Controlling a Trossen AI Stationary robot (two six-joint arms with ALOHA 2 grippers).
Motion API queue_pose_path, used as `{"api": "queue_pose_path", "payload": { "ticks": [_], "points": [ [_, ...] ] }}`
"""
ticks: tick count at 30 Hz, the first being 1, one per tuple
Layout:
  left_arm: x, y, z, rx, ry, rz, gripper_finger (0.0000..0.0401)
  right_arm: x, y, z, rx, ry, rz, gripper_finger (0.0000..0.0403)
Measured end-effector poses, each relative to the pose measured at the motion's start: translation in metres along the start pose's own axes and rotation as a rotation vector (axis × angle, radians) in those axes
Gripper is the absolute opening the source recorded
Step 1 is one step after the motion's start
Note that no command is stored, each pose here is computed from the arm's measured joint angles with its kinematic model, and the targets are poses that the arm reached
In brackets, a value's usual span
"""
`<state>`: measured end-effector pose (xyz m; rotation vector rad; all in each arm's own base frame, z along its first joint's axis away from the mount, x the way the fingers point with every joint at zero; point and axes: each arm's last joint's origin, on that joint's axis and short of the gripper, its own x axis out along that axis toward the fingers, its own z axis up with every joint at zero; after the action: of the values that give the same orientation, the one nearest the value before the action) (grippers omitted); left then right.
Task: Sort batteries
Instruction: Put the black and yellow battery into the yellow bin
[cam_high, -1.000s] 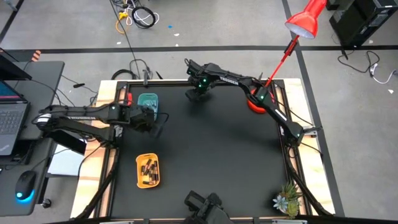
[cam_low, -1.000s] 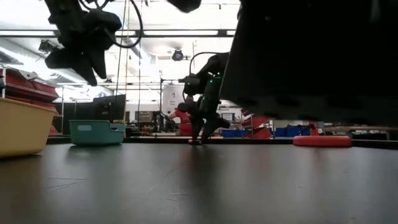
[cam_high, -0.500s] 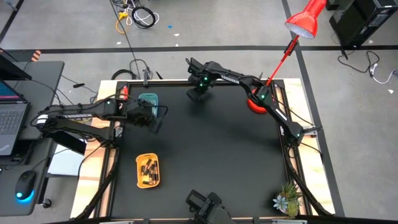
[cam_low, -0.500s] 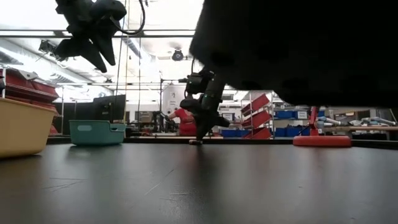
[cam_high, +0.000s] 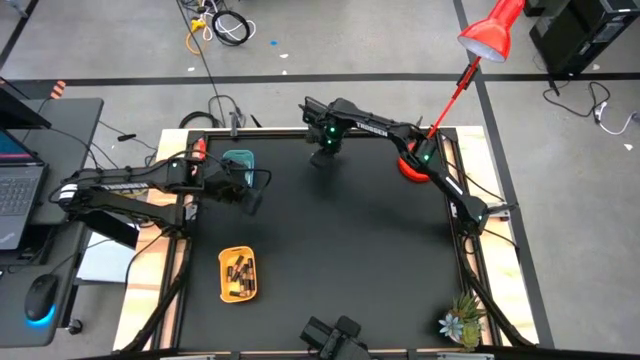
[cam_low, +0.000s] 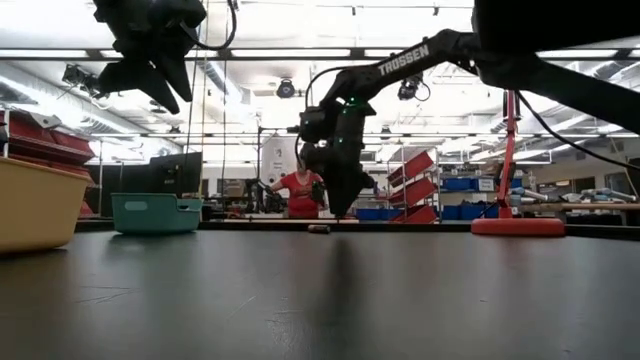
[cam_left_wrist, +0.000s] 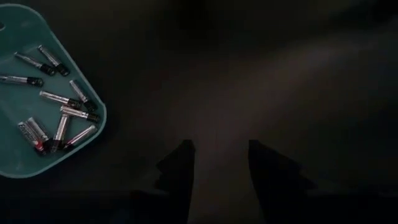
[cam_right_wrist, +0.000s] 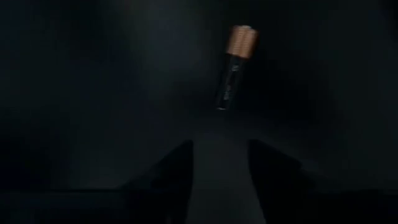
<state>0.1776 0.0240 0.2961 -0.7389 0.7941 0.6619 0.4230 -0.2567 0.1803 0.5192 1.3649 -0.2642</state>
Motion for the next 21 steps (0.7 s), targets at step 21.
{"api": "queue_pose_path", "payload": {
  "ticks": [21],
  "points": [
    [0.002, 0.0, 0.018, -0.018, -0.13, -0.032, 0.0158, 0.0, 0.016, 0.013, -0.016, -0.128, -0.02, 0.0188]
  ]
}}
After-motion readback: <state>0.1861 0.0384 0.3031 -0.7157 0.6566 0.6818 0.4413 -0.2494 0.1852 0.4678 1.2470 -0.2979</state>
